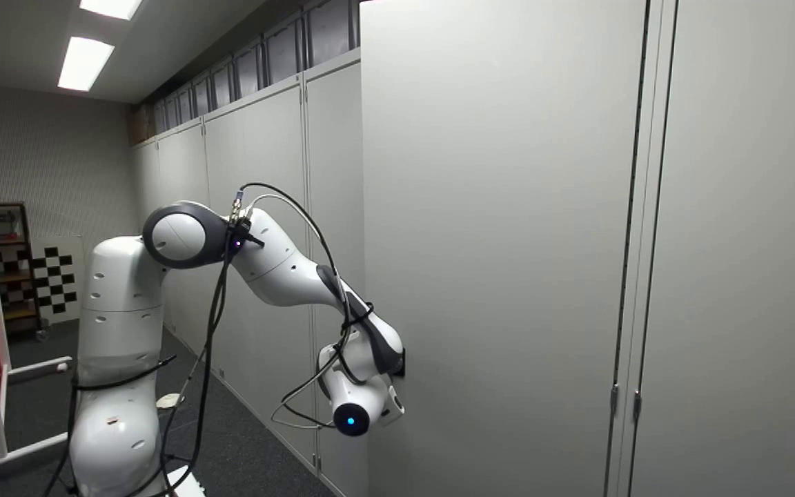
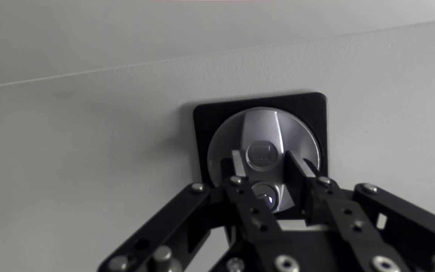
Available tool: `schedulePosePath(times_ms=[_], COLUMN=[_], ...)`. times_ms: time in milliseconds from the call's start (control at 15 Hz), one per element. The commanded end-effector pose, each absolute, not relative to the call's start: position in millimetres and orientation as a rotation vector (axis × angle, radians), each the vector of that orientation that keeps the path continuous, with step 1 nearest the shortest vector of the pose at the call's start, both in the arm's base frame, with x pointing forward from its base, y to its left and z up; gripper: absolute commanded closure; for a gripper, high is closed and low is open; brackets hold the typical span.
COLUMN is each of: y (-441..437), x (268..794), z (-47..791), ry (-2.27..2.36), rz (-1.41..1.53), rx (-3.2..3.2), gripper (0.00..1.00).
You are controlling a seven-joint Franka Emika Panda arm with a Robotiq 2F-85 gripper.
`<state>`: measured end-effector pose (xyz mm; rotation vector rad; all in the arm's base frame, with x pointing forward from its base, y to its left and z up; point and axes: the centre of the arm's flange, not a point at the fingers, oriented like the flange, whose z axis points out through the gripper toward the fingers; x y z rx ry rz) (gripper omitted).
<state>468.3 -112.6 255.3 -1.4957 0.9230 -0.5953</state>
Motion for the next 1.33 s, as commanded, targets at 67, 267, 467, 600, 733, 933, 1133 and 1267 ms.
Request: schedulePosePath(times_ms=[67, 267, 467, 600, 733, 933, 1133, 1267], y=[-132.3, -134.6, -140.3, -144.7, -150.0, -156.5, -161.5, -165.7], x=[446.1, 440.4, 434.6, 430.3, 426.4, 421.3, 416.4, 412.8], z=[292.9, 295.9, 299.2, 302.0, 304.5, 307.4, 309.3, 311.6], ry=[0.868, 0.866, 0.866, 0.865, 0.862, 0.865, 0.865, 0.867], rz=[-0.648, -0.651, -0.655, -0.657, -0.663, -0.667, -0.671, -0.675], rx=[-1.403, -1.398, -1.399, -1.404, -1.414, -1.419, -1.424, -1.420], gripper=[0.92, 0.92, 0.92, 0.92, 0.92, 0.92, 0.92, 0.92])
